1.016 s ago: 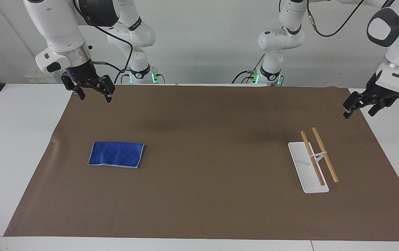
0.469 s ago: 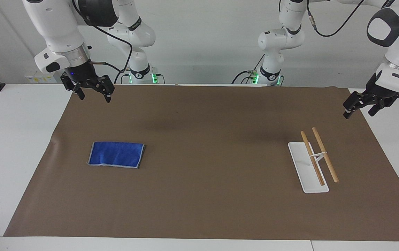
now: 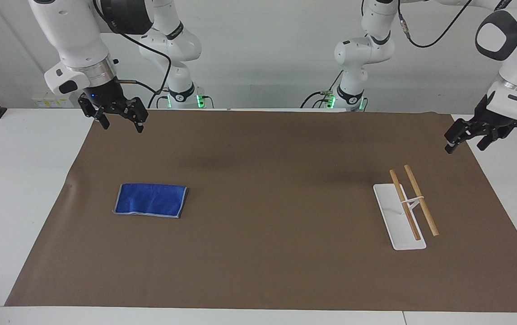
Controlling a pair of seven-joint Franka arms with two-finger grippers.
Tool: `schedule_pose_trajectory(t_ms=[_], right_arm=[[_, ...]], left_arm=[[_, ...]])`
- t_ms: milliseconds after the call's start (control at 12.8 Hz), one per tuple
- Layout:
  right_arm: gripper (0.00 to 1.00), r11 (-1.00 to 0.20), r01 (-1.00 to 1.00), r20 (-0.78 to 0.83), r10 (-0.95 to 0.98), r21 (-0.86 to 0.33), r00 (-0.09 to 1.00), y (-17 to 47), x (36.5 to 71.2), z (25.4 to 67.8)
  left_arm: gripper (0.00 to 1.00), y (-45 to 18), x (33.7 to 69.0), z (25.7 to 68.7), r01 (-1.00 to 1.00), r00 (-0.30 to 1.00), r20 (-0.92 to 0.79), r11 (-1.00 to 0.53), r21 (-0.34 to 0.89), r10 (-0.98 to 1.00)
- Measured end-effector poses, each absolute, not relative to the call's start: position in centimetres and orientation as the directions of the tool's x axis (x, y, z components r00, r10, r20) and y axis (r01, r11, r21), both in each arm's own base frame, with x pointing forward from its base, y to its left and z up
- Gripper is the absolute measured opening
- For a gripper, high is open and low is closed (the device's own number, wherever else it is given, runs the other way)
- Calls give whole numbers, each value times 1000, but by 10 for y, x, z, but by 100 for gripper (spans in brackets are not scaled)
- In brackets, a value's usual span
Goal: Right arm passes towel to left arm to hang
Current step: 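Lower the right gripper onto the blue towel's near edge, then close the right gripper on the blue towel edge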
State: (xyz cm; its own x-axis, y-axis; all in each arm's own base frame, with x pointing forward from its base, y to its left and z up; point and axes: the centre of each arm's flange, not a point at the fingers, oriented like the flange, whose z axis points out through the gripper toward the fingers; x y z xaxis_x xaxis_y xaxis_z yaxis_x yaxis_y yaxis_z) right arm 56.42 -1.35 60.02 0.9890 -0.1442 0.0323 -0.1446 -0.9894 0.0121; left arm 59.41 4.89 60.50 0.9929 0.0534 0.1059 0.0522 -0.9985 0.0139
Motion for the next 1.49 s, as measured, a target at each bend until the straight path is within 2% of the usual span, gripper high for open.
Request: schedule_pose_trajectory(t_ms=[235, 469, 1095, 1486], right_arm=[[100, -994, -109, 50, -108, 13, 993, -27, 569, 568], [100, -996, -90, 65, -89, 14, 994, -46, 569, 513], [100, -997, -80, 101, -78, 12, 992, -42, 567, 371], [100, -997, -72, 121, -70, 11, 990, -41, 567, 328]], left_arm=[[100, 49, 594, 605, 52, 993, 106, -999, 14, 53], [100, 49, 594, 605, 52, 993, 106, -999, 14, 53], [100, 49, 594, 605, 52, 993, 106, -999, 14, 53], [100, 49, 594, 605, 52, 993, 106, -999, 14, 53]])
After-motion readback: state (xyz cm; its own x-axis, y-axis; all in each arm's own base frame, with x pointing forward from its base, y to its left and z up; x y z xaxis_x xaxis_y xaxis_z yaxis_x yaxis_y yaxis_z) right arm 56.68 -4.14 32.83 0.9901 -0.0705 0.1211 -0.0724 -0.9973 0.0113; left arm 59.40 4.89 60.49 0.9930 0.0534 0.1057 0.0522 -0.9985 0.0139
